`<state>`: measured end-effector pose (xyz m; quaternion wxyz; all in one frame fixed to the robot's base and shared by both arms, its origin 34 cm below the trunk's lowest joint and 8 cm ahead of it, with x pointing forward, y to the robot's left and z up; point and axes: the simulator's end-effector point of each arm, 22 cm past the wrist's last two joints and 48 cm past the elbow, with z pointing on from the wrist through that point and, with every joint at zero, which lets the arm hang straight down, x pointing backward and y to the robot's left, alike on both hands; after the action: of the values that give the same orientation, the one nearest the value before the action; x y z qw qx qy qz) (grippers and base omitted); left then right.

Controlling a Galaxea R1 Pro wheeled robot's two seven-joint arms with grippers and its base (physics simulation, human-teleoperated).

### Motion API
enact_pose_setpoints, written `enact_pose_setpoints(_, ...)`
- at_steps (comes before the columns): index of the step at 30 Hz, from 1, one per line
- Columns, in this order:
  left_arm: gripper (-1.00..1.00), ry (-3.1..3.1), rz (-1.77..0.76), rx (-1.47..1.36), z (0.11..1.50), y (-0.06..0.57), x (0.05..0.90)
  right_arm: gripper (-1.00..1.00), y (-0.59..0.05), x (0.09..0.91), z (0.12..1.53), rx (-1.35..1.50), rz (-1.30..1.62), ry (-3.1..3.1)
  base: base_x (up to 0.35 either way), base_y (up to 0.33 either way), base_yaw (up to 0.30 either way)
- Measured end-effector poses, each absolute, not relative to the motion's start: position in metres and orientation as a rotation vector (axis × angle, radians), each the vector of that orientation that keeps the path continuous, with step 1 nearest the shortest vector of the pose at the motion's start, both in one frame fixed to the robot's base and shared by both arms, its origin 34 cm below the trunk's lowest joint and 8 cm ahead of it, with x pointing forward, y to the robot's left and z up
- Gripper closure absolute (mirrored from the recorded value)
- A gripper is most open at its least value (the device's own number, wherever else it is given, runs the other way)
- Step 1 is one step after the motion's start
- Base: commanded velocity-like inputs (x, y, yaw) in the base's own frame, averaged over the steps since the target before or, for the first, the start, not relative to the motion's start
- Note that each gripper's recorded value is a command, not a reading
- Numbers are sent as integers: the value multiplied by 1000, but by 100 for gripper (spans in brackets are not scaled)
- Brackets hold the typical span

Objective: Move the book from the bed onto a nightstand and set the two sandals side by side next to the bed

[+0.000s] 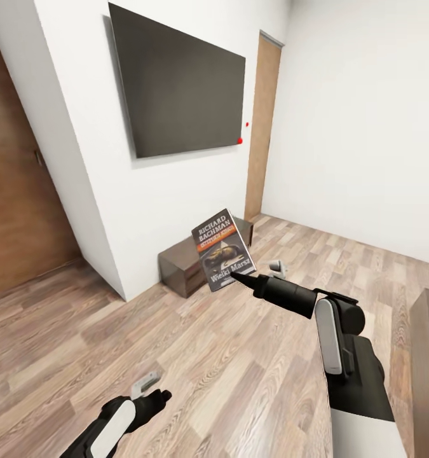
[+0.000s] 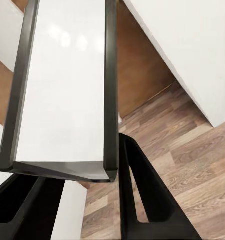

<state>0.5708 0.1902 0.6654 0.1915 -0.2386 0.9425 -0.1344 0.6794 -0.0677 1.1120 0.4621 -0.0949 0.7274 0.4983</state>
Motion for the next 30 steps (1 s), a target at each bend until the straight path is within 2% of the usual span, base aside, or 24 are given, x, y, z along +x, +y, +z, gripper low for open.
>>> enact_pose_setpoints(11, -100, 2647, -378, -671, 665, 190, 571, 100, -76, 683, 1112, -211, 1212, 1788, 330, 0, -266)
enact_pose_setpoints(13, -100, 2647, -378, -670, 665, 190, 571, 100, -105, 695, 1109, -125, 1169, 1779, 330, 0, -266)
enact_pose_setpoints(19, -100, 2647, -378, -671, 665, 190, 571, 100, -123, 700, 1114, -69, 1172, 1756, 330, 0, -266)
enact_pose_setpoints(22, -100, 2647, -378, -671, 665, 190, 571, 100, -168, 721, 1093, 77, 1014, 1808, 330, 0, -266)
enact_pose_setpoints(30, -100, 2647, -377, -671, 665, 191, 571, 100, -191, 729, 1087, 179, 970, 1821, 330, 0, -266)
